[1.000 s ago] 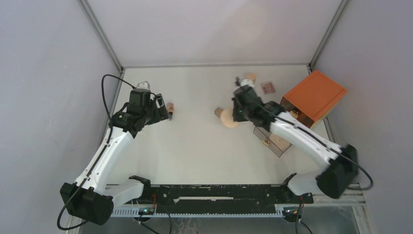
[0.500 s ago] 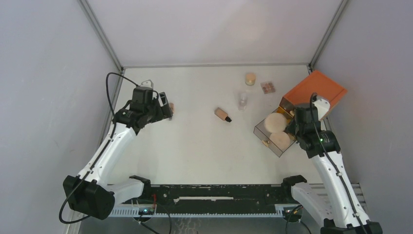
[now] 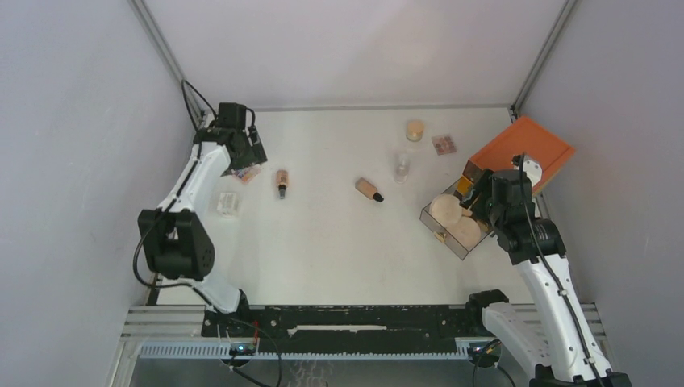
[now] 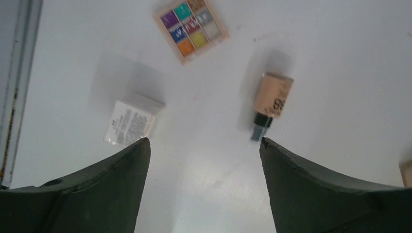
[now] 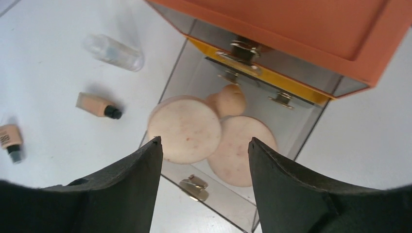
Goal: Organize the makeup
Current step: Pick up the makeup from the center of the board.
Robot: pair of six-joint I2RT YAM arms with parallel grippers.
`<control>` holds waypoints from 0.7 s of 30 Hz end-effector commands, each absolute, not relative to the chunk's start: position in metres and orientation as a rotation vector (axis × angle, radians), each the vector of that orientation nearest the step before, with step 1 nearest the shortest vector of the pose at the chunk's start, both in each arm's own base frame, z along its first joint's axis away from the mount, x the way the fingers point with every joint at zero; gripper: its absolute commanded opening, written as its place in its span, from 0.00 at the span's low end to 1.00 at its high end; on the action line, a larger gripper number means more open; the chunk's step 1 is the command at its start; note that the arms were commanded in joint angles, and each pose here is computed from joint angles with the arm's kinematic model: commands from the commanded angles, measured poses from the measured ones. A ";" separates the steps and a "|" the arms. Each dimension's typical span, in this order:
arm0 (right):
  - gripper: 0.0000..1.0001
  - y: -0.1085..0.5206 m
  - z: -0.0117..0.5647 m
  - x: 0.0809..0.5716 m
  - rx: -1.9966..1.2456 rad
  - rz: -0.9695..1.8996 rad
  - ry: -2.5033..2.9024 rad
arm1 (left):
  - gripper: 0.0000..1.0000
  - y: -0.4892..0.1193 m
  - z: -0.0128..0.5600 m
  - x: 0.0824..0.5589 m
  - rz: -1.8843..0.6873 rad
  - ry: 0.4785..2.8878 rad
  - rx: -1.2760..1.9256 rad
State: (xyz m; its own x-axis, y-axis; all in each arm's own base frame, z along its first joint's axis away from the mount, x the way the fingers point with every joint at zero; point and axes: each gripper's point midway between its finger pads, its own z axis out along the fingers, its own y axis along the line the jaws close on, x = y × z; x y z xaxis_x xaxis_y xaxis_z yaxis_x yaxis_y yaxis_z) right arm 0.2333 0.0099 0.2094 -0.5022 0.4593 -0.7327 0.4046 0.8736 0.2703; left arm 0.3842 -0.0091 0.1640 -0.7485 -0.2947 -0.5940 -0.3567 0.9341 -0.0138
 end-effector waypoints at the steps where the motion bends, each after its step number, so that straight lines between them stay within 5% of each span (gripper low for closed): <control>1: 0.72 0.029 0.243 0.250 0.534 0.190 2.064 | 0.84 0.019 0.173 0.420 0.270 2.471 -0.449; 9: 0.71 0.040 0.239 0.261 0.504 0.226 2.087 | 0.69 0.037 0.129 0.479 0.389 2.584 -0.414; 21: 0.71 0.045 0.237 0.268 0.496 0.241 2.090 | 0.70 0.047 0.069 0.510 0.385 2.657 -0.604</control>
State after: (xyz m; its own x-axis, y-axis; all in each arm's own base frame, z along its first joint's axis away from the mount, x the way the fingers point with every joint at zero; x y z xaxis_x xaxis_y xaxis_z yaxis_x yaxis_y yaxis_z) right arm 0.2556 0.0399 0.2109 -0.5344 0.4367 -0.7237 0.2993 0.8985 0.3211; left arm 0.5067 0.0338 0.0632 -0.8667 -0.2818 -0.4116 -0.3847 0.9028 0.1920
